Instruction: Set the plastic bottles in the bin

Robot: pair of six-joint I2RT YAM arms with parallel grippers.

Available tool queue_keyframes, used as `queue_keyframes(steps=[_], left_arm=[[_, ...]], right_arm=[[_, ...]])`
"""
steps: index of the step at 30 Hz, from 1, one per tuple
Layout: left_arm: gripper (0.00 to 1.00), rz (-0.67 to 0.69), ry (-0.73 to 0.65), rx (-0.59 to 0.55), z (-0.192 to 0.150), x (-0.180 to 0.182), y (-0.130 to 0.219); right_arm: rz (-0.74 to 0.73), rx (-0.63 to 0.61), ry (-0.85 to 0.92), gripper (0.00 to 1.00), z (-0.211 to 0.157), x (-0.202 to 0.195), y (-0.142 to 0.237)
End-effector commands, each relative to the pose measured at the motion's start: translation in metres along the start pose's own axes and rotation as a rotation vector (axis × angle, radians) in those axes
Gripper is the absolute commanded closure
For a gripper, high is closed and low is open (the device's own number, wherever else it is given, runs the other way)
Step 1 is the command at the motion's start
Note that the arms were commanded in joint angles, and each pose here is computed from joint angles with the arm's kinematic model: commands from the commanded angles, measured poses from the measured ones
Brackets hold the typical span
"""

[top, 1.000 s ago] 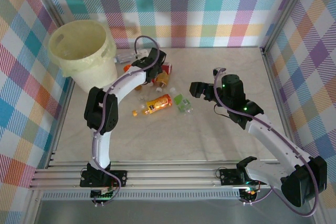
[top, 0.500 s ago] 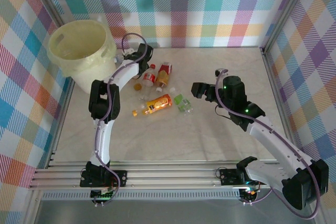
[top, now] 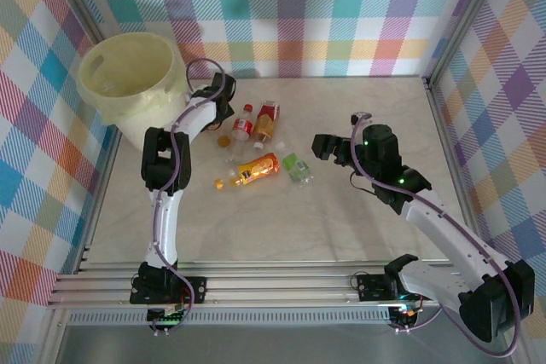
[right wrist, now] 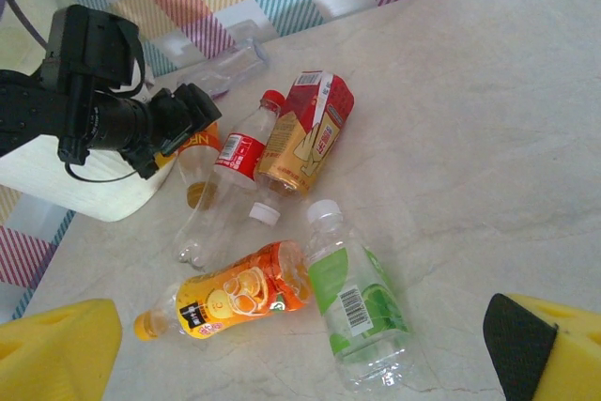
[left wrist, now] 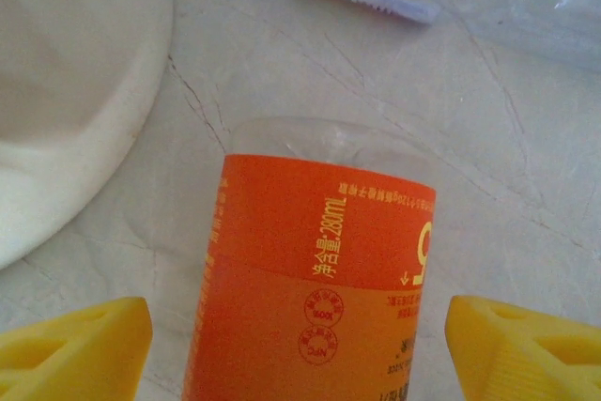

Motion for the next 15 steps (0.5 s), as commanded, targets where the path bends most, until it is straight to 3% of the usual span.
queue_keyframes(steps=[1, 10, 15], left_arm=[[0.18, -0.007, 0.005, 0.03, -0.003, 0.002, -0.014], [0.42, -0.091, -0.018, 0.045, -0.015, -0.002, -0.007], [0.48, -0.131, -0.055, 0.046, -0.014, -0.007, 0.012]], right_arm=[[0.011, -0.006, -0.005, 0.0, 0.0, 0.001, 0.001], [0.017, 0.0, -0.004, 0.0, 0.0, 0.002, -0.001], [0.02, 0.001, 0.008, 0.0, 0.002, 0.003, -0.003]])
Point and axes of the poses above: each hand's point on the last joint's axis, 136 mm out from that joint toward the fingers, its own y axis back along the fingers, its own x axis along the line the jaws close on, z = x × y, the point moved 7 cm from there along y, back along the fingers
